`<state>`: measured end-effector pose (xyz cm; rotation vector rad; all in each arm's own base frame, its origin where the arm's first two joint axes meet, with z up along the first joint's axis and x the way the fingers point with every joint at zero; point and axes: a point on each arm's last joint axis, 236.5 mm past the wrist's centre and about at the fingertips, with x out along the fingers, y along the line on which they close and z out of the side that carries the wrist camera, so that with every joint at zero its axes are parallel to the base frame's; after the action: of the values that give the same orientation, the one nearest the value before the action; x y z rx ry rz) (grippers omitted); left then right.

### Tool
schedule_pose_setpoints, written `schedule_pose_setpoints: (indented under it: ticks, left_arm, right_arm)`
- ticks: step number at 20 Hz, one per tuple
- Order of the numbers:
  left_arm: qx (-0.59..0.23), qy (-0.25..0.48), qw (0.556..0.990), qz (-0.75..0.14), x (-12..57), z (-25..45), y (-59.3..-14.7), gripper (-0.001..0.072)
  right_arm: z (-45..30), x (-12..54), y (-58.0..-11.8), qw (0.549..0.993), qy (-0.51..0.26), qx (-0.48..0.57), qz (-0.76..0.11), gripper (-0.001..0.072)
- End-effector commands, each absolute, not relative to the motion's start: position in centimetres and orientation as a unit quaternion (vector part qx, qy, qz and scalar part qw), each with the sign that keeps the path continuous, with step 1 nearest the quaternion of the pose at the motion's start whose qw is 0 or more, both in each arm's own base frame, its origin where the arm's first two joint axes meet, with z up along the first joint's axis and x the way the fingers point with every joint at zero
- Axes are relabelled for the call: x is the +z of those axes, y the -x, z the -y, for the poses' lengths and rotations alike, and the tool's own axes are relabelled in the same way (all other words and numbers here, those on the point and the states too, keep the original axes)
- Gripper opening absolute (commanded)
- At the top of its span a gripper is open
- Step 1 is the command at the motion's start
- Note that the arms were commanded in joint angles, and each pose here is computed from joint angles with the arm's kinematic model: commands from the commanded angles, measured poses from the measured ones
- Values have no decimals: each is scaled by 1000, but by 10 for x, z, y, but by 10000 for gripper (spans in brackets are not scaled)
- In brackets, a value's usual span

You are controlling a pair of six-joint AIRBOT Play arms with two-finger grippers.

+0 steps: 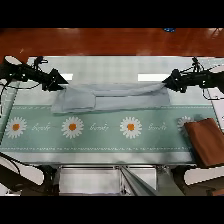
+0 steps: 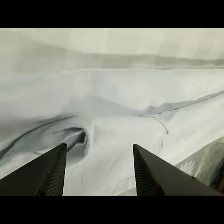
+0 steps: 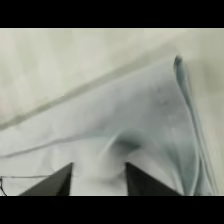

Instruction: Fold the shirts.

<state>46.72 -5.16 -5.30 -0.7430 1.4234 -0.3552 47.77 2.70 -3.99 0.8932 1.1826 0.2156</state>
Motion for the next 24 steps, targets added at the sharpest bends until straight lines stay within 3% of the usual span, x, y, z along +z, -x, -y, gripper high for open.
schedule_pose_setpoints:
  ticks: [1,5,8,10,15,18,22,23,24]
  left_arm:
    - [-156,337,680,-632,-46,39,-474,508]
    - [-124,337,734,-577,25,-27,-480,508]
    - [-92,275,780,-554,60,-66,-457,508]
    - [-64,270,792,-544,64,-73,-438,508]
    - [-20,267,841,-471,48,-35,-390,508]
    - [-42,253,838,-482,30,3,-357,508]
    - [-75,233,836,-491,26,35,-354,508]
    - [-81,229,837,-490,27,40,-355,508]
    - [-87,225,838,-489,27,46,-356,508]
  right_arm:
    - [-10,-33,-484,740,-408,92,-527,415]
    - [50,-8,-448,741,-382,57,-549,415]
    - [87,-32,-409,736,-334,-25,-589,415]
    - [83,-55,-405,728,-363,-44,-580,415]
    - [36,-72,-429,712,-444,25,-544,415]
    - [14,-88,-433,708,-431,42,-559,415]
    - [-23,-112,-434,686,-429,64,-584,414]
    - [-34,-115,-434,684,-427,72,-587,400]
    - [-43,-115,-436,688,-417,81,-588,328]
